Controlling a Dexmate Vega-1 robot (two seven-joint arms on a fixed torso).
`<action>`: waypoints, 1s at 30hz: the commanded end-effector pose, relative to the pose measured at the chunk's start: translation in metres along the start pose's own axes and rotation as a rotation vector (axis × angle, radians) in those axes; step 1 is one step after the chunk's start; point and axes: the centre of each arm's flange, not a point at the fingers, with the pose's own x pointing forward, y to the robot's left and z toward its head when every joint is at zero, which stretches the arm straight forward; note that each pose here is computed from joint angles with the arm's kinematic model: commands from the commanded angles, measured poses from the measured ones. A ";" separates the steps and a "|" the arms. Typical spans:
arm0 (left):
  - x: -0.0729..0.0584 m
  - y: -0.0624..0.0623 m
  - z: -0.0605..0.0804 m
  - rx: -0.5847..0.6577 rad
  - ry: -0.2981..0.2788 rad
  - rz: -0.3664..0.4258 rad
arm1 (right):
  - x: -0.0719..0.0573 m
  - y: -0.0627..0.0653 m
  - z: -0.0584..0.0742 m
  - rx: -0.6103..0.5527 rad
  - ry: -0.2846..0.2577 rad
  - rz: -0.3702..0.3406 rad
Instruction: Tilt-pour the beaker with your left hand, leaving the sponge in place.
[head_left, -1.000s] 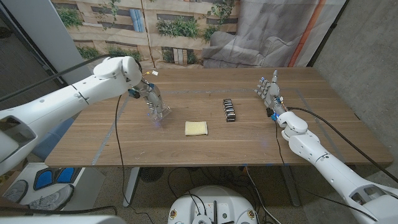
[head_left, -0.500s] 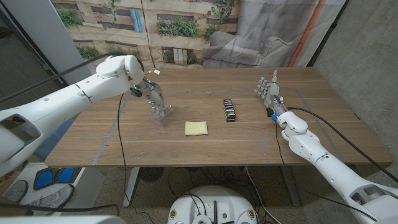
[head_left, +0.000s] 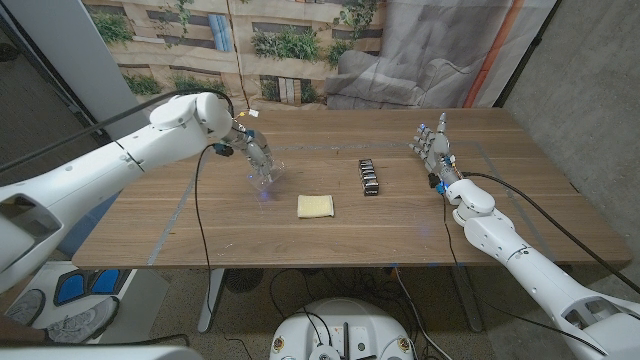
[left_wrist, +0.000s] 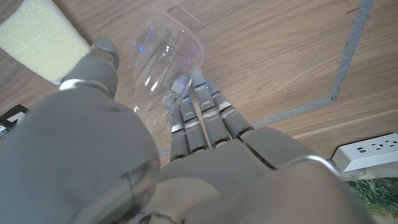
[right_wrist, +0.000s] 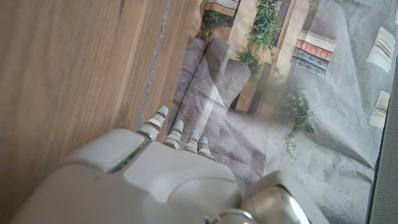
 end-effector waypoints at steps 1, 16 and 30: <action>0.001 -0.006 0.002 -0.035 -0.034 0.094 | 0.000 0.000 0.000 0.000 0.000 0.000; 0.007 -0.030 0.000 -0.134 -0.106 0.210 | 0.000 0.000 0.000 0.000 0.000 0.000; 0.010 -0.041 -0.004 -0.227 -0.184 0.387 | 0.000 0.000 0.000 0.000 0.000 0.000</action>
